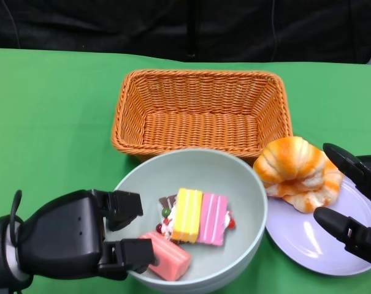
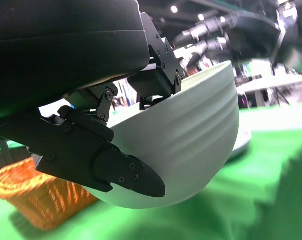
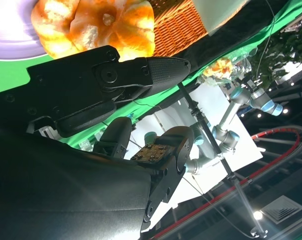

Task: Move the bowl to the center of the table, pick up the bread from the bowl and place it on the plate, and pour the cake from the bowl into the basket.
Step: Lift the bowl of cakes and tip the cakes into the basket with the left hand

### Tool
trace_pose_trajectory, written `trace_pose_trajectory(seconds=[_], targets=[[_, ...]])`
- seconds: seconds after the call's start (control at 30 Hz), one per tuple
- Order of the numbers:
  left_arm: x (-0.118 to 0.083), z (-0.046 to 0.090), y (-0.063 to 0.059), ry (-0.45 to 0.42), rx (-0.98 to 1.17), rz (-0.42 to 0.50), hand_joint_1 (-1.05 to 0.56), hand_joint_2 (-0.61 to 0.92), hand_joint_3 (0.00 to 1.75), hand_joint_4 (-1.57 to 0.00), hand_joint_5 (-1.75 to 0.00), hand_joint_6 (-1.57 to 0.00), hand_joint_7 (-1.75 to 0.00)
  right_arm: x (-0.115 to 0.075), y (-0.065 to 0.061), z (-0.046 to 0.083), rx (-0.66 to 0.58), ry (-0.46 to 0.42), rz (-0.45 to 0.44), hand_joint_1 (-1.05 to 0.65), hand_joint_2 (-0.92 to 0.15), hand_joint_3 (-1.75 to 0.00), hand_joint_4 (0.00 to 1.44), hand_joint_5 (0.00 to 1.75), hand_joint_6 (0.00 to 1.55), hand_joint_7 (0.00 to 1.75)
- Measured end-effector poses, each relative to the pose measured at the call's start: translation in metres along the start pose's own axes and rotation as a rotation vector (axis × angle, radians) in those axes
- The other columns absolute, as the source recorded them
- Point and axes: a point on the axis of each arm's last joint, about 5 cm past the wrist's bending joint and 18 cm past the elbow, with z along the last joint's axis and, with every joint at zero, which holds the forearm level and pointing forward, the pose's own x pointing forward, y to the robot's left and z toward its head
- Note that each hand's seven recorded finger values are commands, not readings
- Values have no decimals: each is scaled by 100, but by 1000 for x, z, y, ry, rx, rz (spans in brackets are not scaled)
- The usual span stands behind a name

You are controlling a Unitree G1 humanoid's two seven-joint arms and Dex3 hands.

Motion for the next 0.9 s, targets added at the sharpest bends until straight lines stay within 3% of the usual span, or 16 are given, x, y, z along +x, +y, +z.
trace_pose_trajectory(seconds=[0.2,0.27,0.33,0.47,0.57,0.7,0.9], targets=[[1,5,9,36,-26,46,-28,86,4,-103,-175,-79,-174,0,2,-2,4,14,-8,-46,-92,-30,22,104,51,28],[3,5,13,70,-36,81,-25,87,14,-103,-175,-80,-175,0,3,-3,5,17,-8,-46,-92,-30,22,105,51,28],[5,5,17,97,-49,101,-23,42,107,-103,-175,-80,-175,1,4,-3,5,17,-10,-46,-92,-30,21,105,50,29],[10,6,23,128,-71,115,-19,11,150,-105,-175,-81,-175,1,5,-4,3,14,-12,-46,-92,-30,22,106,49,31],[16,5,26,155,-91,151,-20,4,158,-107,-175,-81,-175,1,5,-4,-4,11,-9,-46,-92,-29,22,106,48,32],[22,1,32,193,-106,165,-18,-2,155,-108,-175,-82,-175,1,5,-4,-7,12,-14,-46,-92,-29,22,107,48,35],[32,-4,35,255,-138,213,-6,3,164,-110,-175,-84,-175,-1,6,-5,-8,21,-10,-47,-92,-29,22,108,47,37]])
